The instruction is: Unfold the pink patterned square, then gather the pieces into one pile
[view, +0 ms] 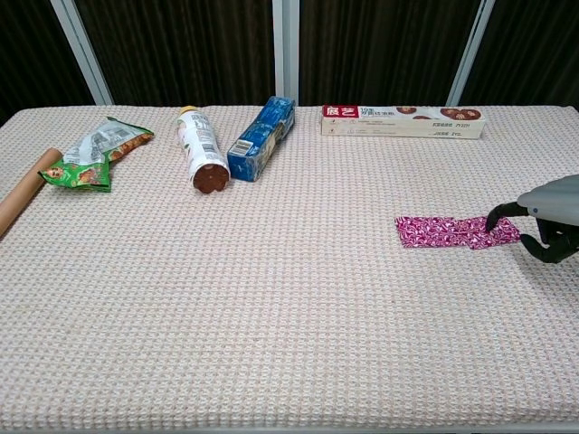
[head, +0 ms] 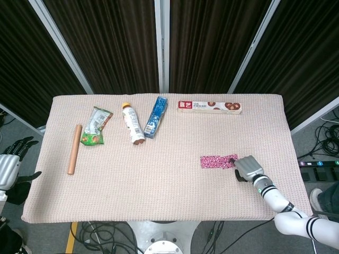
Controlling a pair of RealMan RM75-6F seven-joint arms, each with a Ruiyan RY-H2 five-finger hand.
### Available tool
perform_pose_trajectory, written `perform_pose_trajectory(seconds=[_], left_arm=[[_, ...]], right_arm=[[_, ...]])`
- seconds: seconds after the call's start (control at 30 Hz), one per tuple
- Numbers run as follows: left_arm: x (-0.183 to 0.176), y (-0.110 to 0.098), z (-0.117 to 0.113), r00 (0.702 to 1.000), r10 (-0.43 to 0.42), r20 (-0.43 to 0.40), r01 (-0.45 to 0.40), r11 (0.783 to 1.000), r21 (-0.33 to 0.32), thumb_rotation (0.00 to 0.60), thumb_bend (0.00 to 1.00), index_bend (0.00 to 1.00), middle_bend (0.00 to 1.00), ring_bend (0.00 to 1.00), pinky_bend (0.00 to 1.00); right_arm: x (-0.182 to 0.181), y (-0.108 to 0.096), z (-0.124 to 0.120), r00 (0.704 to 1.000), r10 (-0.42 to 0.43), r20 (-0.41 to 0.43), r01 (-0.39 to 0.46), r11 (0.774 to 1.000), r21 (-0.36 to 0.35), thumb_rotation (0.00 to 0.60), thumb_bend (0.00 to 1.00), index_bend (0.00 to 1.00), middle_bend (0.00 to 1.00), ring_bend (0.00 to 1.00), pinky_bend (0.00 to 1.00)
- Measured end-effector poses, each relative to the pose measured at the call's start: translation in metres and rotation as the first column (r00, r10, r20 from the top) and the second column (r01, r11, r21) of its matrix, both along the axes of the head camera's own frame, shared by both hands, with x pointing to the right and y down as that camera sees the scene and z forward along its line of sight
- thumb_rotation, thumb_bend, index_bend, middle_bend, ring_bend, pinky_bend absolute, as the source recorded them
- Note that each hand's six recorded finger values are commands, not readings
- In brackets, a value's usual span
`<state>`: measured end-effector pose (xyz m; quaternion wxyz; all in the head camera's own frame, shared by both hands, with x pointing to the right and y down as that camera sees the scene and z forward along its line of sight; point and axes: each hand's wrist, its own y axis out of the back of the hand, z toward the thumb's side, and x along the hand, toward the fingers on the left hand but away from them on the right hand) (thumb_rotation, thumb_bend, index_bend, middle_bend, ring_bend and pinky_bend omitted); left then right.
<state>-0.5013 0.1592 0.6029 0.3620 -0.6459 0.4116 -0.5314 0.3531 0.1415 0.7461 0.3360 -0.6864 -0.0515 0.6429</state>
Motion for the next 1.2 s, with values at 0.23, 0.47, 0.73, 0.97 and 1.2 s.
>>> perform_pose_trajectory(seconds=[0.23,0.47,0.73,0.97,1.2], left_arm=[[0.001,0.000,0.000,1.000,0.002,-0.002,-0.002,1.000,-0.001,0.600,0.05,0.23,0.23,0.16,0.26],[0.001,-0.001,-0.001,1.000,0.001,-0.003,-0.001,1.000,0.002,0.600,0.05,0.23,0.23,0.16,0.26],[-0.002,0.000,-0.002,1.000,-0.006,0.001,0.006,1.000,0.003,0.600,0.05,0.23,0.23,0.16,0.26],[-0.004,0.001,-0.002,1.000,-0.009,0.000,0.009,1.000,0.002,0.600,0.05,0.23,0.23,0.16,0.26],[-0.004,0.000,-0.001,1.000,-0.008,-0.002,0.008,1.000,0.003,0.600,0.05,0.23,0.23,0.16,0.26]], right_arm=[[0.006,-0.002,-0.003,1.000,0.023,0.004,-0.023,1.000,0.009,0.402,0.65,0.20,1.00,1.00,1.00],[-0.013,-0.007,-0.008,0.998,0.016,0.069,-0.017,1.000,0.025,0.410,0.65,0.20,1.00,1.00,1.00],[-0.034,0.001,0.003,0.995,-0.002,0.099,0.003,1.000,-0.011,0.401,0.65,0.20,1.00,1.00,1.00],[-0.037,0.000,0.005,0.995,-0.003,0.099,0.005,1.000,-0.014,0.404,0.65,0.20,1.00,1.00,1.00],[-0.031,0.002,0.010,0.997,0.011,0.079,-0.008,0.999,-0.033,0.405,0.64,0.20,1.00,1.00,1.00]])
